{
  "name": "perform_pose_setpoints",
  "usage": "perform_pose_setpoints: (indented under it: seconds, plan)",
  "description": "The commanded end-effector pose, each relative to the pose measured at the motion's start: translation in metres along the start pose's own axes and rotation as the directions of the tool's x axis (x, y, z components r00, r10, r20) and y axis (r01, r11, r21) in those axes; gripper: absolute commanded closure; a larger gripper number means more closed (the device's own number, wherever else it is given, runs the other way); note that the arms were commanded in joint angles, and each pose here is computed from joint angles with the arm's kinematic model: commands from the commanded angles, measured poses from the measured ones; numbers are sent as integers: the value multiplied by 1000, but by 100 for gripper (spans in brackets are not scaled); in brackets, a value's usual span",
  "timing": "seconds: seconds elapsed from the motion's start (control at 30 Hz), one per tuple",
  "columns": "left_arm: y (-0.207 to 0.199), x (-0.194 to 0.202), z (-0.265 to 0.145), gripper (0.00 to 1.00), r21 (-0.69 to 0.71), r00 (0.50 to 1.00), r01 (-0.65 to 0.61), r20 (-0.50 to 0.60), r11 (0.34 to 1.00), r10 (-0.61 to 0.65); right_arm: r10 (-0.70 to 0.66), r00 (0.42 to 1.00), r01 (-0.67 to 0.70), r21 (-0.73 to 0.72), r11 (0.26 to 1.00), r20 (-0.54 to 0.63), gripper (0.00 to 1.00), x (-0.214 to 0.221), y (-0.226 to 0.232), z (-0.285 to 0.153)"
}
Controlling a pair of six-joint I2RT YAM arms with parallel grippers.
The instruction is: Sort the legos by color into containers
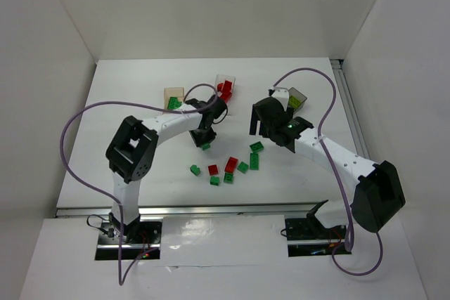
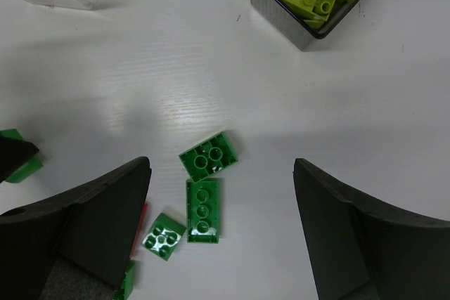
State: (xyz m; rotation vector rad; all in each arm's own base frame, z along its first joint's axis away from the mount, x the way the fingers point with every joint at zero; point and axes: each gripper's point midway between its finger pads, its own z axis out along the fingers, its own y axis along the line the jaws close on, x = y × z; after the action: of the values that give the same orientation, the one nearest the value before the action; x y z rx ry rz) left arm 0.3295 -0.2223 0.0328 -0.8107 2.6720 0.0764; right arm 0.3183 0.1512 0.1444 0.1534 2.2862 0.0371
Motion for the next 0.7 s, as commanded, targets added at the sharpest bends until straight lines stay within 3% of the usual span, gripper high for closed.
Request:
perform_pose_setpoints:
  seconds: [0.0, 0.17, 0.23, 0.33, 0.47, 0.67]
  plan:
    - [-3, -45, -41, 83, 59, 987, -92, 137, 994, 83, 4, 1000, -4, -16, 1000, 30, 10, -6, 1, -9]
    - [11, -118, -77, 84, 65, 937, -175, 318, 982, 146, 17, 1000, -19, -125, 992, -21, 10, 7, 24, -12]
    - [17, -151, -85, 83, 86, 925, -157, 361, 984, 116, -1, 998, -12, -218, 976, -58, 12, 23, 52, -18]
    - [27, -184, -77, 83, 90, 925, -171, 357, 981, 129, 8, 995, -37, -285, 958, -103, 12, 43, 81, -22]
    - [26, -200, -54, 82, 123, 942, -210, 291, 970, 167, -17, 984, -45, -342, 938, -177, 16, 77, 118, -23]
    - [15, -222, -31, 79, 140, 946, -215, 277, 967, 170, -26, 984, -24, -278, 960, -174, 18, 85, 120, -8]
